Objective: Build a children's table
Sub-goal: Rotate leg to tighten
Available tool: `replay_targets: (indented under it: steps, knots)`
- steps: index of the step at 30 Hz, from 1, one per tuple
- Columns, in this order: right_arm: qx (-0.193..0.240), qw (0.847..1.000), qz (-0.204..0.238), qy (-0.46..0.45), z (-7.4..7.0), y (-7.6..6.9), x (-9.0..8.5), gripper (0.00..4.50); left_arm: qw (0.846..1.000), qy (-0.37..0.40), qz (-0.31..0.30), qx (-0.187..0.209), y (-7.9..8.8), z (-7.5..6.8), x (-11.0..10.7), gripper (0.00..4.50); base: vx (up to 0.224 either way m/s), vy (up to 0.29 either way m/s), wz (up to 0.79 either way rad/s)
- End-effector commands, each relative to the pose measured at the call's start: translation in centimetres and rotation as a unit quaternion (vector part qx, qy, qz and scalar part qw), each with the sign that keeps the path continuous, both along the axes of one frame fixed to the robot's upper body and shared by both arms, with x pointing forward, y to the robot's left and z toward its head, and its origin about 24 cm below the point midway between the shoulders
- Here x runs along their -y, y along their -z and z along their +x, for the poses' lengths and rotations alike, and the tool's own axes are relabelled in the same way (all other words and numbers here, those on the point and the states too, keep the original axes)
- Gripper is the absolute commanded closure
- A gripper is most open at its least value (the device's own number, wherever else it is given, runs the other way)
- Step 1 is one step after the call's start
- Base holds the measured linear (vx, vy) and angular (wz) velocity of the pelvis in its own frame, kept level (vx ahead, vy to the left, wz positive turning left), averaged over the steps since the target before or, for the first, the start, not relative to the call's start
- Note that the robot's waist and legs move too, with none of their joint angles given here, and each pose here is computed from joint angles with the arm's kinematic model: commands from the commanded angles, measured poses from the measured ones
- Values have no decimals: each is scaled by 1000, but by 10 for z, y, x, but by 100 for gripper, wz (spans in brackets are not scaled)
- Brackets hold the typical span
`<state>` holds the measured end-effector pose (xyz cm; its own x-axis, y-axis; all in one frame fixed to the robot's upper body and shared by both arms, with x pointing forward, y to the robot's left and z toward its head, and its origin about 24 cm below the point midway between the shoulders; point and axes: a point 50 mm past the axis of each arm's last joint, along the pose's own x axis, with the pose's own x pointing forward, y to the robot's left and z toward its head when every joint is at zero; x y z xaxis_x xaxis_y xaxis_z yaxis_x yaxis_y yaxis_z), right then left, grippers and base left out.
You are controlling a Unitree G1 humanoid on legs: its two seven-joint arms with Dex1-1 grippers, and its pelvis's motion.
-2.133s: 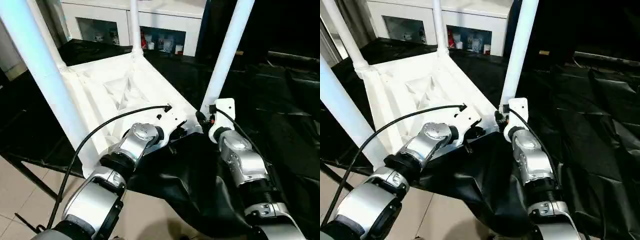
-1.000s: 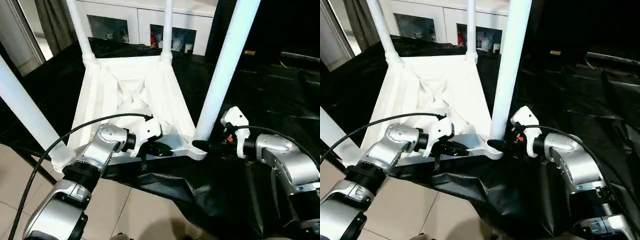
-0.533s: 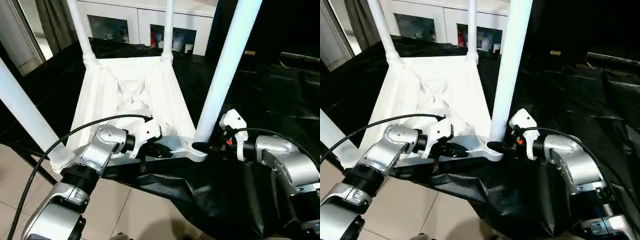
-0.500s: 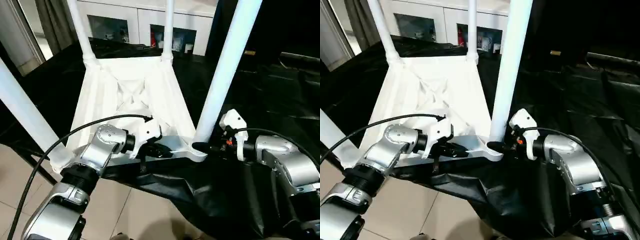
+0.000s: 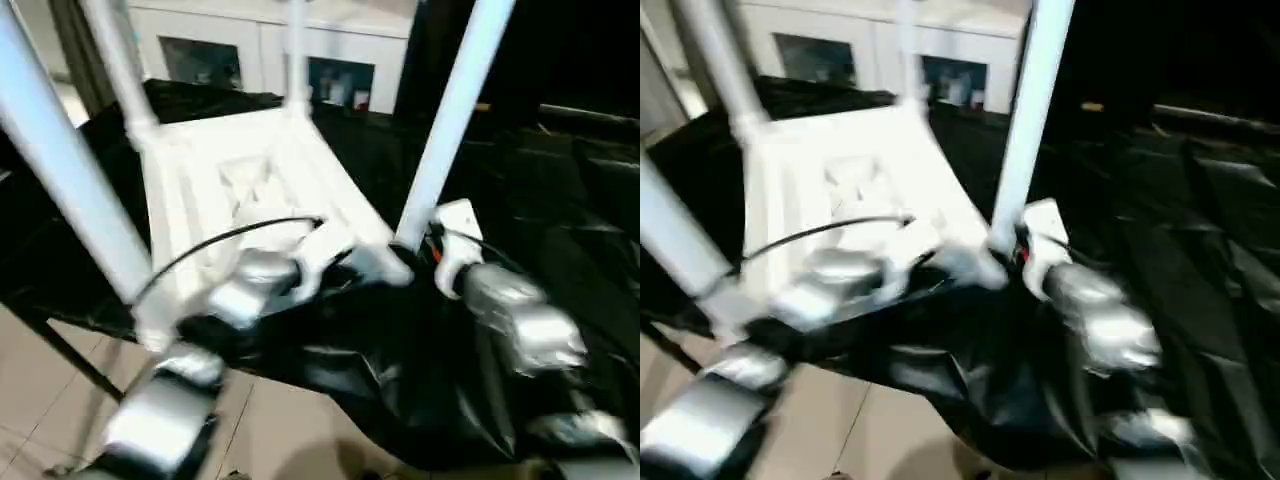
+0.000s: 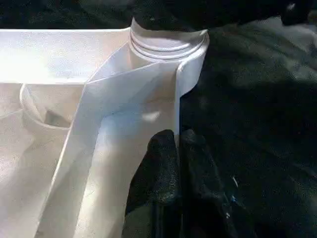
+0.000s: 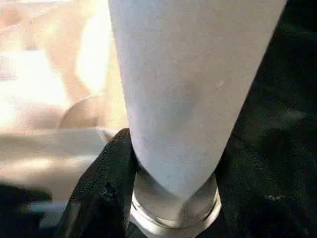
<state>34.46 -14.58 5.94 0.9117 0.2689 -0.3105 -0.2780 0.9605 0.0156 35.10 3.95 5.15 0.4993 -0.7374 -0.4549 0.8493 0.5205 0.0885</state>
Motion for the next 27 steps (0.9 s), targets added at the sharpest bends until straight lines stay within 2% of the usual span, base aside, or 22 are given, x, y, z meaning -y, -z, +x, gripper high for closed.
replay_targets:
  steps: [1,5,7,10,14,18,22,25,27]
  knots:
    - [-50,999,4,13,-5,25,-21,256,998,-39,-16,50,-21,12,13,450,0,0,0]
    - [-35,999,11,1,-2,21,-33,256,998,-33,-13,61,-24,13,20,450,0,0,0]
    - [-23,1000,18,1,-1,18,-34,200,998,-28,-12,62,-24,13,20,450,0,0,0]
    - [-5,1000,30,-2,1,11,-29,169,998,-15,-17,61,-24,13,17,450,0,0,0]
    - [9,999,33,-22,2,3,-18,143,997,12,-43,55,-25,10,15,450,0,0,0]
    - [4,992,12,-129,-11,-7,2,113,997,38,-42,55,-22,9,4,450,0,0,0]
    - [0,982,-18,-186,-24,-18,31,113,991,106,-57,55,-24,2,-7,450,0,0,0]
    - [-2,976,-32,-214,-29,-24,42,113,983,166,-67,45,-25,-6,-12,450,0,0,0]
    - [-7,971,-34,-235,-34,-27,46,113,975,210,-67,23,-25,-13,-17,450,0,0,0]
